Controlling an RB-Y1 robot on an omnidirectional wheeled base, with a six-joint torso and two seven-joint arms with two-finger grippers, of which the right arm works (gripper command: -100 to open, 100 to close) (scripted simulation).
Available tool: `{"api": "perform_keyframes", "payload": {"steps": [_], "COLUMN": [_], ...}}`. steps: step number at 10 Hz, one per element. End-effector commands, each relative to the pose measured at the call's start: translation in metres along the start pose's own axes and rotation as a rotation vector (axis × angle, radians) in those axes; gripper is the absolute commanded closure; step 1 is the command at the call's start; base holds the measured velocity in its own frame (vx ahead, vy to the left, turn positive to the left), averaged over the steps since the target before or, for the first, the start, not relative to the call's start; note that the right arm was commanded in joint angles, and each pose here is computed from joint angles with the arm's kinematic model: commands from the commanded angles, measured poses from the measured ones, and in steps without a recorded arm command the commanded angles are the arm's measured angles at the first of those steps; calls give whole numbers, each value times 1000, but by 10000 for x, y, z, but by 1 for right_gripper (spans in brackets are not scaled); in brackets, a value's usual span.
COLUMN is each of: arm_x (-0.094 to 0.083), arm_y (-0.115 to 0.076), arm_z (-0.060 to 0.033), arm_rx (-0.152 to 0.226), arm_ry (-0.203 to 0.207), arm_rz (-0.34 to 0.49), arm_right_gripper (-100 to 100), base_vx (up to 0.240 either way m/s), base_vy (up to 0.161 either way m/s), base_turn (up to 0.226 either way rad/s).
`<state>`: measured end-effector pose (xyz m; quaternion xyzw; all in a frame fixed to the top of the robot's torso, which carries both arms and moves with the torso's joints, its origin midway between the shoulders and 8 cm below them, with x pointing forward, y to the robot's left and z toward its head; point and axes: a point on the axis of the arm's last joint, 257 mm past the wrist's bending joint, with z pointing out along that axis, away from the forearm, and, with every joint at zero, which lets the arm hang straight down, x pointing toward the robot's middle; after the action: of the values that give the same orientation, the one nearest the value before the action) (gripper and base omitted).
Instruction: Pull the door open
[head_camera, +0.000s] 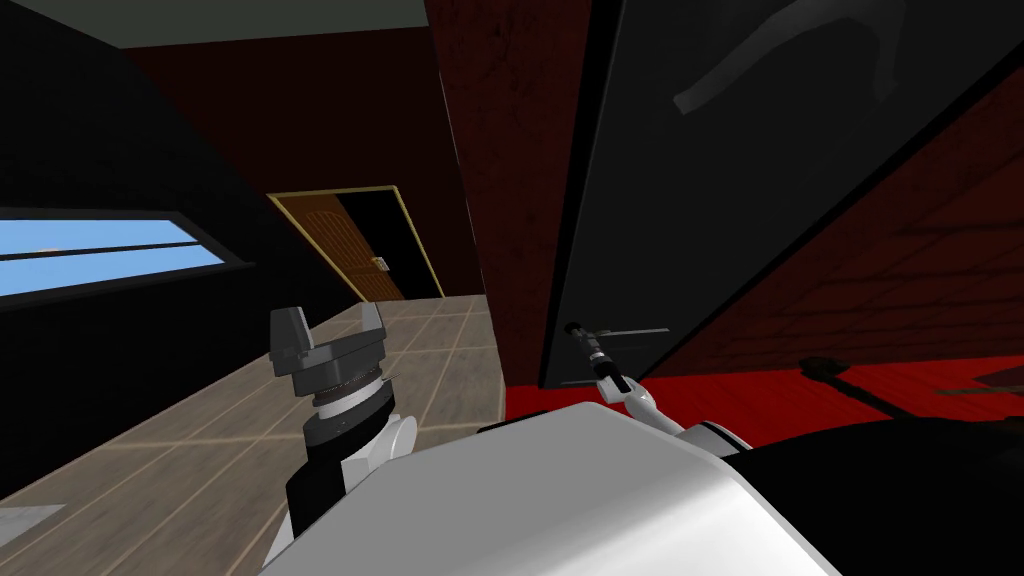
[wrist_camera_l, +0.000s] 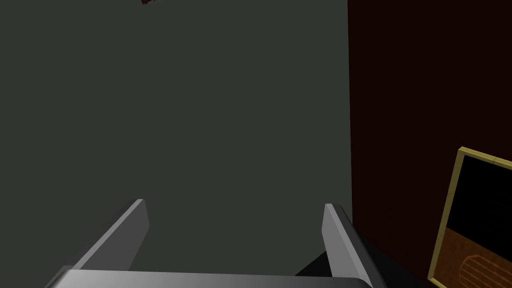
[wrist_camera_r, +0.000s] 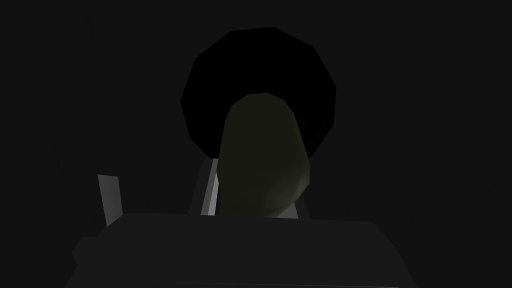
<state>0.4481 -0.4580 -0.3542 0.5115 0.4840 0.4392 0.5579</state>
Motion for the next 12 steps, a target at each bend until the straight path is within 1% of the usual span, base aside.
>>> {"api": "perform_keyframes", "payload": {"steps": [1,4,5,6,11,12], "arm_x": [5,5,7,6,15,21], "arm_y": [-6,-6,-15,-12,1,1], "arm_z": [-5,-5,-53,-81,-267,-316], "arm_rx": [1,1,2,0,-5,-5], "arm_ry": [2,2,18,29,102,120], "arm_rz": [-3,-3,-4,-5,-11,-11], "arm_right_gripper": [100,100,100,100,100,100], "base_vx": [-22,-7,-125,-192,-208,-215], "base_vy": [-3,0,-37,-53,-66,-88], "base_turn": [7,1,114,121,113,131]}}
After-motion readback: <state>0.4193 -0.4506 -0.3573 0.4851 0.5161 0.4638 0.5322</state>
